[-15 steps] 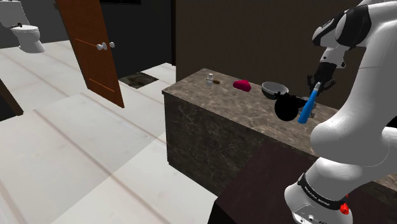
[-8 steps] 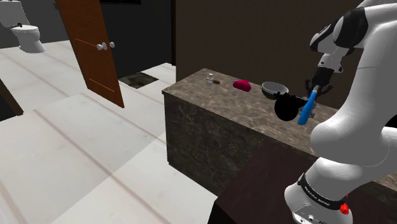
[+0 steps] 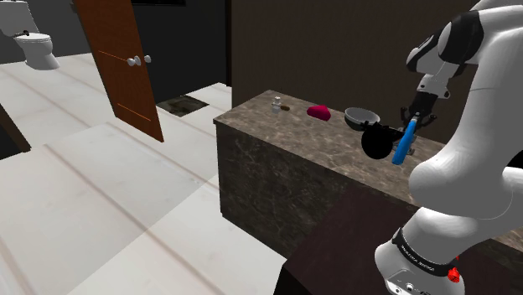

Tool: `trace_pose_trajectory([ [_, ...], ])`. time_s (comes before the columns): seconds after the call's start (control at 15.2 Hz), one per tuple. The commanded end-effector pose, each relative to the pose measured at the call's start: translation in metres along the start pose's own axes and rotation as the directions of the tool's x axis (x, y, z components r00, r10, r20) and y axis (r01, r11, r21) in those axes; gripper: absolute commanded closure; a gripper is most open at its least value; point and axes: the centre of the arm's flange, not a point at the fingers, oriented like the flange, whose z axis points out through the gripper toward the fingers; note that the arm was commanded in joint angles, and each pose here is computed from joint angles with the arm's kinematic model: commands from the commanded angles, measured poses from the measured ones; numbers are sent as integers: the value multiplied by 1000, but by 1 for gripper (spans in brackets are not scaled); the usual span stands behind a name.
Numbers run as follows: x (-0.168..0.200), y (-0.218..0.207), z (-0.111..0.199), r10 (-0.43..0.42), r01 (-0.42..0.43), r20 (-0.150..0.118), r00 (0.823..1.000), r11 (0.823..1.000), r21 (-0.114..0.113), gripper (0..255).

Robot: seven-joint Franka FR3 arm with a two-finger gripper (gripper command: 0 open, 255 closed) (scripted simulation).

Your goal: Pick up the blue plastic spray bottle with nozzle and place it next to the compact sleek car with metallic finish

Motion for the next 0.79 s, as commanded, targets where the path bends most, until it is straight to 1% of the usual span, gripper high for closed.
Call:
trace_pose_trajectory([
  [0.0,4,-3,23,-2,2,58,998,1000,-7,255],
  [0.13,4,-3,23,-2,2,58,998,1000,-7,255],
  [0.2,4,-1,23,-1,2,59,998,1000,-7,0],
  [0.33,5,0,23,-2,2,58,998,1000,-7,0],
  [0.4,10,0,23,-1,2,58,998,1000,-6,0],
  [0.53,4,-3,23,-2,2,58,998,1000,-7,0],
  [0.73,7,-3,-17,-2,2,58,998,1000,-7,0],
])
